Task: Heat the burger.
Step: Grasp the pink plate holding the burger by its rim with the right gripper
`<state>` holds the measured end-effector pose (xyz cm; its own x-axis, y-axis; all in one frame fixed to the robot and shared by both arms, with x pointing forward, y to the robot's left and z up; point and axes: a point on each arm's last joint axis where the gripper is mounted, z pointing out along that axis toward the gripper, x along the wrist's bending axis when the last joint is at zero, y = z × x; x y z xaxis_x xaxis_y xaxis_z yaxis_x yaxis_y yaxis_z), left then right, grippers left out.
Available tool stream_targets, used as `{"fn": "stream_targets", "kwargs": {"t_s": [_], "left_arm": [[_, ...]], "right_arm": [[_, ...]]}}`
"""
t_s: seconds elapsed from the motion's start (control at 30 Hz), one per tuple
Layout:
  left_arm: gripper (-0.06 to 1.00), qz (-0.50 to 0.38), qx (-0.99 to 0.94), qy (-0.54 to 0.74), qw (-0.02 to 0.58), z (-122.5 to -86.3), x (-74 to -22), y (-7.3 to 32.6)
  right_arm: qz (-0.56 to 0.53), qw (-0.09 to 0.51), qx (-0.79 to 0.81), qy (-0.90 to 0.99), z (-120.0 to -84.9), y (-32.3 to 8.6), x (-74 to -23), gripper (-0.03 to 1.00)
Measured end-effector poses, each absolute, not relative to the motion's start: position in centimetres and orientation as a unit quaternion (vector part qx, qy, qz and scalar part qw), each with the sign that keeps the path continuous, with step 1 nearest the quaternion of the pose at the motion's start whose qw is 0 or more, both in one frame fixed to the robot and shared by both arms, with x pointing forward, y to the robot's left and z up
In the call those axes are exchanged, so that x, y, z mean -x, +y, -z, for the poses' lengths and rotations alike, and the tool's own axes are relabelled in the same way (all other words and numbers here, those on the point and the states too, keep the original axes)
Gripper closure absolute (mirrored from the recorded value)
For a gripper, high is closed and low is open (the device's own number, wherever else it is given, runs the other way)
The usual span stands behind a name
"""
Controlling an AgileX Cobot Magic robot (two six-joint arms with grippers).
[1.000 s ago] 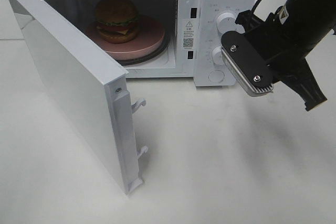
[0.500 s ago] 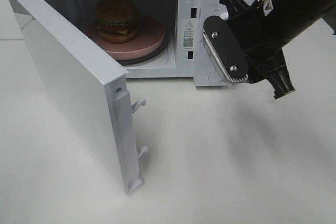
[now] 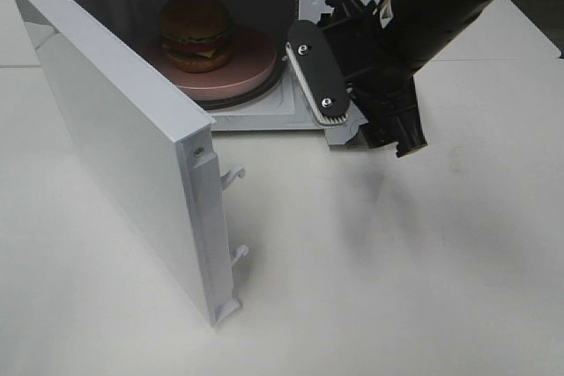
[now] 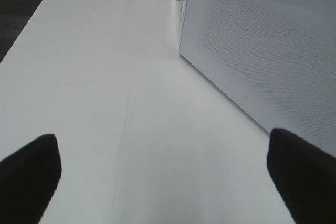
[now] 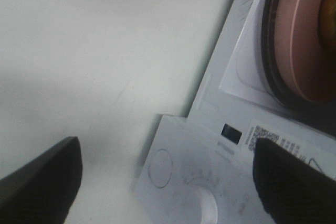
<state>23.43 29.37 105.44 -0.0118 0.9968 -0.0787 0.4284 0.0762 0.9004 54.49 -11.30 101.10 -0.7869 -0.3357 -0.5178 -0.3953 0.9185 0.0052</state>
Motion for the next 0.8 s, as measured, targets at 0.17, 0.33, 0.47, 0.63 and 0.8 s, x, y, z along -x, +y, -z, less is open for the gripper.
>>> {"fn": "stream_targets", "kwargs": {"t_s": [0.17, 0.33, 0.47, 0.63, 0.8], "left_arm": [[-0.05, -0.356, -0.579, 0.616, 0.399, -105.4, -23.4, 29.4], [-0.05, -0.356, -0.579, 0.616, 0.399, -105.4, -23.4, 29.4], [-0.05, -0.356, -0.579, 0.616, 0.399, -105.4, -23.4, 29.4], [-0.05, -0.356, -0.579, 0.616, 0.399, -105.4, -23.4, 29.4], [-0.05, -0.356, -0.579, 0.616, 0.399, -105.4, -23.4, 29.4]], "right_arm": [[-0.066, 0.271, 0.192, 0.941, -100.8, -10.1, -55.5, 0.12], [-0.074, 0.280, 0.197, 0.937, -100.4, -8.6, -56.7, 0.12], [-0.084, 0.288, 0.195, 0.934, -100.2, -7.5, -57.2, 0.12], [-0.100, 0.300, 0.179, 0.932, -99.4, -6.1, -58.4, 0.12], [-0.107, 0.292, 0.158, 0.937, -97.6, -4.8, -59.8, 0.12]]}}
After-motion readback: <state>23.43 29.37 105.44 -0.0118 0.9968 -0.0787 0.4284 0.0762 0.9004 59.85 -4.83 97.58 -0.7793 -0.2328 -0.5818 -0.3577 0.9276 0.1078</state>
